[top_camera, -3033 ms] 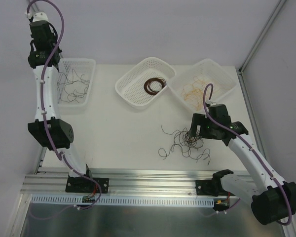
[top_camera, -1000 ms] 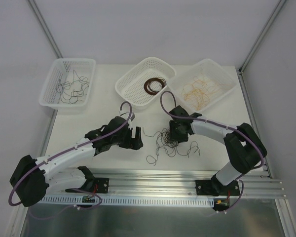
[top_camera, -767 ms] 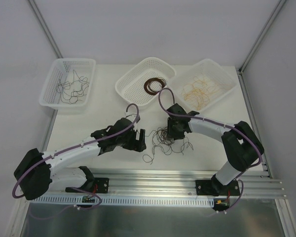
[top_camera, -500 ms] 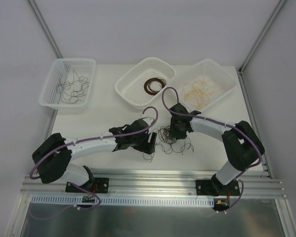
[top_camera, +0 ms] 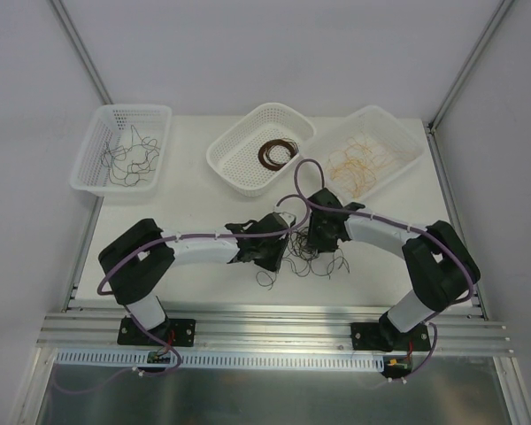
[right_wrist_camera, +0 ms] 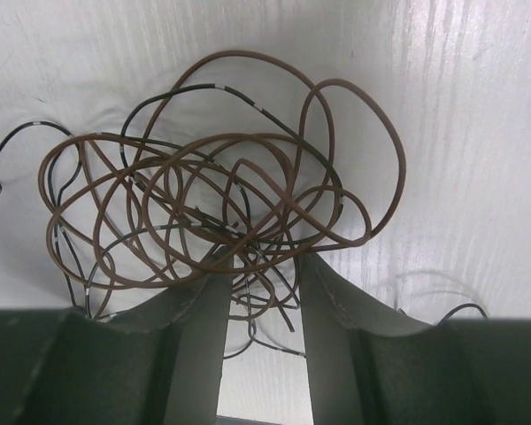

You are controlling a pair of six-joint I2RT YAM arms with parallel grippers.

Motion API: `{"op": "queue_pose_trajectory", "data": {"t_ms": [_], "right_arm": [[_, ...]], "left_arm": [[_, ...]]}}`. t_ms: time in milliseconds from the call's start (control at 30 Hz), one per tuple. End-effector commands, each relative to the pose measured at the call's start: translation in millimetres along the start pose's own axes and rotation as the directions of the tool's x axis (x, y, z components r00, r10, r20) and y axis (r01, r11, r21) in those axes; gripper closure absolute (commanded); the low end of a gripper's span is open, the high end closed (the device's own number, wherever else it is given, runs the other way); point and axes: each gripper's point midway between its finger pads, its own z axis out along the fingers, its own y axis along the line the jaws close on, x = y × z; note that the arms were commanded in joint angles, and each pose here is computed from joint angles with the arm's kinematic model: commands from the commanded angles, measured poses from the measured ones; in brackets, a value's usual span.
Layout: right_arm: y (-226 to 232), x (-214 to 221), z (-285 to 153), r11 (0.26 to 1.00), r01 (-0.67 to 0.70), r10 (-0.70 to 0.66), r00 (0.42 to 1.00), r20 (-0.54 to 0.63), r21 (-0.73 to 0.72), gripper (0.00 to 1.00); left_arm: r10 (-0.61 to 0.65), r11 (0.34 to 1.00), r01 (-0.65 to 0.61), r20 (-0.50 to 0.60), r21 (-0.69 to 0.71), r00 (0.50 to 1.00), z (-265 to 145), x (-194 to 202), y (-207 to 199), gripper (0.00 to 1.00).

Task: Untangle the cables

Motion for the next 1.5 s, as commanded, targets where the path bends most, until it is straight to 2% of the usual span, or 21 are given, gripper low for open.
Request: {"op": "queue_pose_trajectory", "data": {"t_ms": [0,67,100,333,433,600,633,767,933,1133,1233,1367,1467], "right_arm": [[-12,4,-5,0.999,-0.024,0.024,1.000,0.000,0.023,0.61],[-17,3,-6,0.999,-0.031,0.031,1.000,0.003,0.029,0.62],[-21,1,-6,0.998,-0.047,0.047,0.999,0.006,0.034,0.62],[-63,-5,-7,0.989,-0.117,0.115,0.993,0.028,0.086,0.70],[-84,-5,-9,0.982,-0.156,0.153,0.988,0.038,0.110,0.72],[-113,-8,-16,0.965,-0.227,0.221,0.973,0.058,0.134,0.74],[-117,-8,-17,0.962,-0.234,0.228,0.972,0.060,0.137,0.74],[-134,-13,-23,0.948,-0.283,0.274,0.959,0.080,0.146,0.75],[-146,-13,-29,0.937,-0.318,0.308,0.947,0.088,0.147,0.76],[-160,-11,-36,0.923,-0.349,0.338,0.936,0.093,0.161,0.77],[-161,-15,-44,0.929,-0.334,0.321,0.941,0.108,0.156,0.77],[-166,-21,-59,0.932,-0.316,0.293,0.945,0.143,0.179,0.76],[-161,-28,-71,0.948,-0.278,0.254,0.954,0.161,0.155,0.72]], "left_arm": [[0.009,0.999,-0.010,0.016,0.048,1.000,0,-11,-15,0.88],[0.009,0.999,-0.010,0.029,0.042,1.000,-5,-12,-13,0.98],[0.012,0.999,-0.013,0.039,0.034,0.999,-8,-13,-11,1.00],[-0.008,0.988,0.024,0.106,-0.153,0.994,-58,-7,47,1.00],[-0.079,0.976,0.107,0.152,-0.191,0.985,-86,-10,80,1.00],[-0.191,0.932,0.273,0.316,-0.239,0.929,-146,-27,136,1.00],[-0.196,0.925,0.296,0.368,-0.238,0.909,-162,-34,142,1.00],[-0.187,0.884,0.346,0.441,-0.314,0.878,-203,-41,174,1.00],[-0.161,0.828,0.377,0.469,-0.415,0.869,-240,-45,203,1.00],[-0.174,0.759,0.399,0.429,-0.514,0.886,-247,-34,224,1.00],[-0.195,0.815,0.385,0.422,-0.432,0.886,-239,-40,208,1.00],[-0.208,0.802,0.396,0.413,-0.448,0.887,-234,-35,213,0.99],[-0.224,0.824,0.387,0.389,-0.413,0.894,-226,-32,206,0.93]]}}
